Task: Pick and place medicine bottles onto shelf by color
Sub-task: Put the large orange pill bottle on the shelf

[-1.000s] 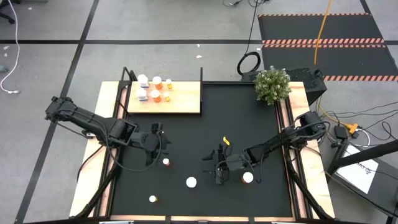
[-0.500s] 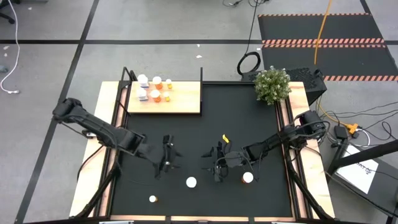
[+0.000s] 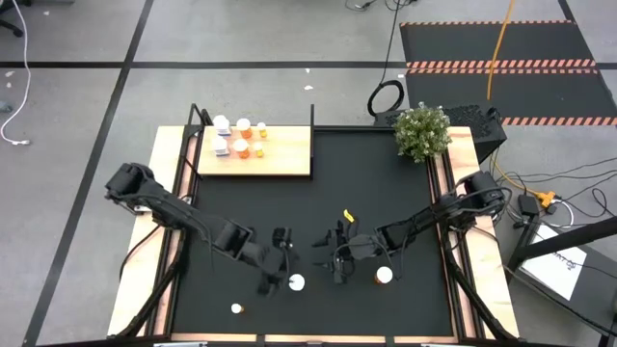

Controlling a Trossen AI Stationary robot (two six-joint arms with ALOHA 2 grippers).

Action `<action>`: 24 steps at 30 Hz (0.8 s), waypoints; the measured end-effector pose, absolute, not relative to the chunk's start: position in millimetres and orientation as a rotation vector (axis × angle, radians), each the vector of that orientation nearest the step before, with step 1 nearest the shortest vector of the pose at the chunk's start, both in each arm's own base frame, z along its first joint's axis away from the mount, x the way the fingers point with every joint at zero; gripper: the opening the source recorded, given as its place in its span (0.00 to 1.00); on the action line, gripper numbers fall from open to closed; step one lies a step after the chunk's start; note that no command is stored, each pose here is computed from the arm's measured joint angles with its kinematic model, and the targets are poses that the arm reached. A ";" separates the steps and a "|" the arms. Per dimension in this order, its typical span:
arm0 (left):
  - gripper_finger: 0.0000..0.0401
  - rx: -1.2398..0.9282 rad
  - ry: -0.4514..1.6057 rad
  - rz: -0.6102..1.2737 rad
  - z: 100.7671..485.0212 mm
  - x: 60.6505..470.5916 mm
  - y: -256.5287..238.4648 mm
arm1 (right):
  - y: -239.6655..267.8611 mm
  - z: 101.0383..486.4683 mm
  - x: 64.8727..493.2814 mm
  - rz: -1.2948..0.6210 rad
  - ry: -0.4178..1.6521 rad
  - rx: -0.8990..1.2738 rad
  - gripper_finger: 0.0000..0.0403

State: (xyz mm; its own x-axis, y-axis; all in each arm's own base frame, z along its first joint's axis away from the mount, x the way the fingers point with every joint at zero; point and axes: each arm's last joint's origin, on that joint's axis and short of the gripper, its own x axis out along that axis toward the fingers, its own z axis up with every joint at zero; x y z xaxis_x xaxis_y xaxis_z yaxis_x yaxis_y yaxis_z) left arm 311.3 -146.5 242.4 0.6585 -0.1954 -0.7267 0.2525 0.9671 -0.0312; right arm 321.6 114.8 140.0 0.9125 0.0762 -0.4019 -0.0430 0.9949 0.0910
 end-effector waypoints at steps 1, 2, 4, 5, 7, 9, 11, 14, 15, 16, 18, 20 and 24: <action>0.80 0.087 0.821 -0.264 241.8 312.4 -151.5 | 117.0 139.8 320.7 0.066 0.420 0.093 0.62; 0.82 0.099 0.826 -0.272 239.9 313.4 -157.3 | 119.8 139.4 319.5 0.071 0.425 0.101 0.62; 0.86 0.138 0.831 -0.284 235.0 313.6 -168.9 | 124.9 138.4 317.0 0.083 0.436 0.103 0.62; 0.88 0.173 0.834 -0.285 232.7 311.8 -174.2 | 126.9 138.3 316.1 0.089 0.438 0.103 0.62; 0.89 0.219 0.817 -0.282 234.2 310.7 -182.1 | 130.8 138.6 314.6 0.098 0.435 0.101 0.62; 0.89 0.225 0.799 -0.275 237.4 309.2 -186.8 | 133.2 139.0 313.8 0.102 0.431 0.106 0.62; 0.87 0.223 0.805 -0.265 237.4 306.5 -189.8 | 135.0 139.2 313.1 0.103 0.430 0.125 0.62; 0.84 0.229 0.821 -0.265 235.7 300.3 -197.0 | 135.0 138.7 312.8 0.089 0.435 0.148 0.62; 0.83 0.228 0.821 -0.268 235.7 298.2 -199.7 | 134.7 138.4 312.7 0.077 0.436 0.151 0.62; 0.82 0.226 0.825 -0.269 235.5 296.3 -202.0 | 134.6 138.3 312.7 0.075 0.437 0.151 0.62; 0.81 0.226 0.836 -0.261 234.7 292.7 -205.0 | 134.5 138.3 312.6 0.074 0.437 0.149 0.62; 0.80 0.228 0.830 -0.249 234.8 291.0 -207.4 | 134.4 137.9 312.5 0.075 0.441 0.139 0.62; 0.81 0.236 0.839 -0.257 234.1 287.6 -210.5 | 134.4 137.9 312.5 0.077 0.440 0.129 0.62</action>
State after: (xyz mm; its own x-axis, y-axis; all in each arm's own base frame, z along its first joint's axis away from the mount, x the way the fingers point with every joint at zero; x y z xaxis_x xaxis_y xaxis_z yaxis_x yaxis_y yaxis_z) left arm 287.6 -210.5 234.1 0.6408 -0.1303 -0.7566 0.3152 0.9432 0.1046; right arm 312.5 134.4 137.9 0.9019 0.1022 -0.4197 -0.0464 0.9889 0.1412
